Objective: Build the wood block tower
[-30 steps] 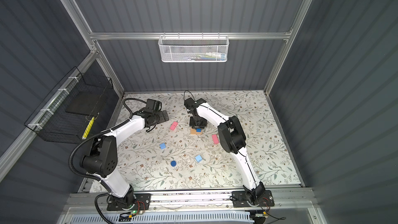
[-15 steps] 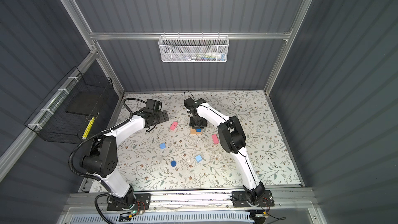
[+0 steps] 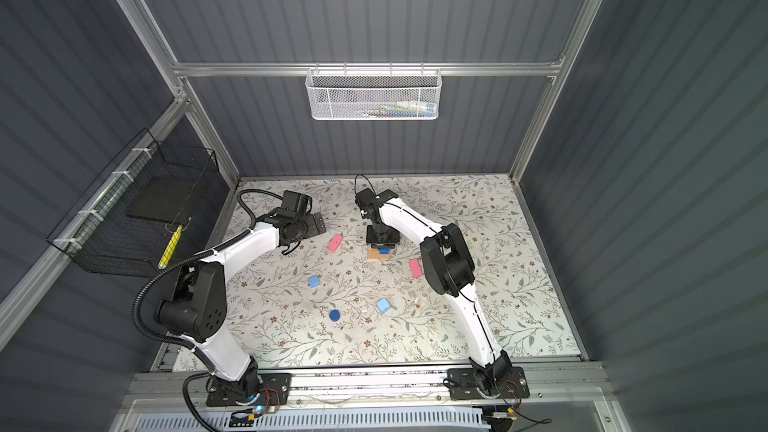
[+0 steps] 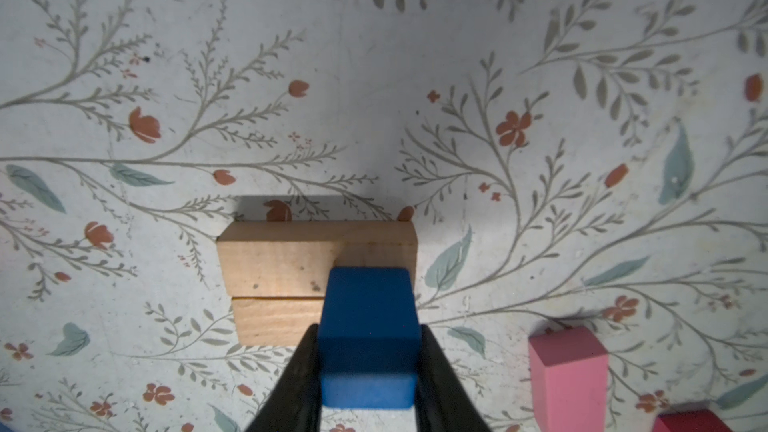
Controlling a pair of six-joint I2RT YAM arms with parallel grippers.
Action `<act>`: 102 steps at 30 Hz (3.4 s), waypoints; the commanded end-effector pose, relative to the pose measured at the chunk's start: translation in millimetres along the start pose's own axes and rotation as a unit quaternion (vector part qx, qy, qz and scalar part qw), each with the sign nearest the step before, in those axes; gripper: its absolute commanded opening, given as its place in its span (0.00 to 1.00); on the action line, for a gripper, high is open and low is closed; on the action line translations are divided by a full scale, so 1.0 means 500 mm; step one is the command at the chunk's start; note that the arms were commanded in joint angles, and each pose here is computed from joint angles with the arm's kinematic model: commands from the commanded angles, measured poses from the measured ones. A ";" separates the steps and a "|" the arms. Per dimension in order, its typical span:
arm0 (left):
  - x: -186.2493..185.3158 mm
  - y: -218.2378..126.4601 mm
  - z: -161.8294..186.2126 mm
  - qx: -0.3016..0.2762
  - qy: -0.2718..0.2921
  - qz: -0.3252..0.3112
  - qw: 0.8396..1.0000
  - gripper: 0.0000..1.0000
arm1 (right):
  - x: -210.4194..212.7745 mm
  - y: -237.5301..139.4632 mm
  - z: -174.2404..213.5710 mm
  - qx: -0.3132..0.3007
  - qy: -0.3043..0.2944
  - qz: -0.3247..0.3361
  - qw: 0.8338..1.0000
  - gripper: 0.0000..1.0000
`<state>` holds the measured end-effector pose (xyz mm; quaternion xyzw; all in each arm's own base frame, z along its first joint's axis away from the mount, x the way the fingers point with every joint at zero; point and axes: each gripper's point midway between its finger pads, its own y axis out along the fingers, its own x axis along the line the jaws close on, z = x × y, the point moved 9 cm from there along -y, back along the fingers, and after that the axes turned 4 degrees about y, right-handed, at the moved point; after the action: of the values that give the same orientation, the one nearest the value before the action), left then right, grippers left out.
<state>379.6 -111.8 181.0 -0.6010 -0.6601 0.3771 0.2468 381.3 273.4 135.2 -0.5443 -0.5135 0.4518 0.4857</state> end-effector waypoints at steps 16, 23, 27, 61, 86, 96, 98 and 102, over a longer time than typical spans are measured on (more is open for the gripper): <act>0.007 -0.018 -0.005 -0.005 -0.005 0.006 1.000 1.00 | -0.002 0.000 -0.003 0.002 -0.003 0.005 1.000 0.51; 0.008 -0.020 -0.006 -0.007 -0.005 0.006 1.000 1.00 | -0.003 -0.019 -0.003 -0.006 -0.003 0.003 1.000 0.65; 0.008 -0.023 -0.007 -0.008 -0.006 0.006 1.000 1.00 | -0.008 -0.053 -0.006 -0.024 0.002 -0.007 1.000 0.77; 0.000 -0.053 -0.012 -0.011 -0.022 0.039 0.999 1.00 | -0.225 -0.420 0.035 -0.415 0.216 -0.085 0.880 0.99; -0.136 -0.199 0.044 0.021 0.110 0.145 0.983 0.96 | -0.366 -0.331 0.102 -0.351 0.285 -0.310 0.836 0.99; -0.171 -0.313 0.139 0.067 0.225 0.150 0.960 0.93 | -0.407 -0.320 0.152 -0.370 0.307 -0.302 0.823 0.99; -0.177 -0.321 0.164 0.079 0.247 0.151 0.954 0.93 | -0.413 -0.317 0.156 -0.370 0.310 -0.299 0.823 0.99; -0.207 -0.334 0.228 0.123 0.315 0.165 0.926 0.93 | -0.419 -0.314 0.158 -0.369 0.310 -0.295 0.825 0.99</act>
<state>223.7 -232.5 263.6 -0.7607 -0.4225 0.2978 0.3928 273.3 73.2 284.2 -0.6093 -0.6079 -0.1327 0.4916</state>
